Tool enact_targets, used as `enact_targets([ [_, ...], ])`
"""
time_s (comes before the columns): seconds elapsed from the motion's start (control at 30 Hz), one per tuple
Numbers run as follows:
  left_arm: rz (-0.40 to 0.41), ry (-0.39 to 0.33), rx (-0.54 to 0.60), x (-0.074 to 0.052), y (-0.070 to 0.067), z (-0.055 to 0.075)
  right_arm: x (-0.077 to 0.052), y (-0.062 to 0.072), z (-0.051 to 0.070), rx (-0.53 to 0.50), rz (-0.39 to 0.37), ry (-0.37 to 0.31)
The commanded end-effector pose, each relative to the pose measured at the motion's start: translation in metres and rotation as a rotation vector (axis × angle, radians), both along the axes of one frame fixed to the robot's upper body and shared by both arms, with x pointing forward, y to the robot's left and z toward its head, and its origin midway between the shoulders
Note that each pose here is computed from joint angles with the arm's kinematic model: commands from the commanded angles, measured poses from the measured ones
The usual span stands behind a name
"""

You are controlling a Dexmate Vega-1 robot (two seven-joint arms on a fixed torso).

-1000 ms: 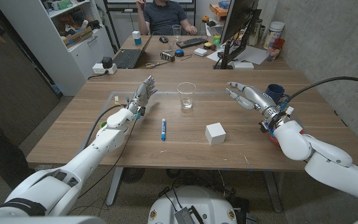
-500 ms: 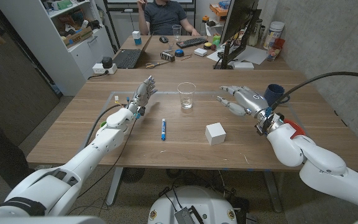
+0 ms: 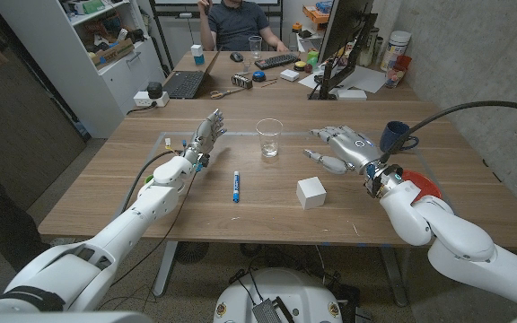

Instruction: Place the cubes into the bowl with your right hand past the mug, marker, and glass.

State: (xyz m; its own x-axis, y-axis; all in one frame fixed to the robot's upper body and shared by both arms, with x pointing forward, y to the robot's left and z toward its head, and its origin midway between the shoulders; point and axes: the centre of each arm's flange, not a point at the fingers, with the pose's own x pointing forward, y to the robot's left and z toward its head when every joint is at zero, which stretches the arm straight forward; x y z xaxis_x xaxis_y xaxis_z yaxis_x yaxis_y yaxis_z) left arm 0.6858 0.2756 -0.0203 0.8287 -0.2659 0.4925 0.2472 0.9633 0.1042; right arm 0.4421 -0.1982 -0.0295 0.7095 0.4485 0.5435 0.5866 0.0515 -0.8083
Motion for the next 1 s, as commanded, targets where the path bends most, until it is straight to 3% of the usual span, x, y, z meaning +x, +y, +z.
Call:
enact_targets([
  [0.03, 0.011, 0.006, -0.003, -0.001, 0.001, -0.003, 0.005, 0.005, -0.005, -0.049, -0.026, 0.050],
  [0.63, 0.010, 0.018, -0.001, 0.002, -0.002, -0.004, 0.018, 0.006, -0.006, -0.138, -0.160, 0.130],
  [1.0, 0.008, 0.027, 0.007, 0.007, -0.003, -0.002, 0.019, 0.010, -0.003, -0.175, -0.195, 0.268],
])
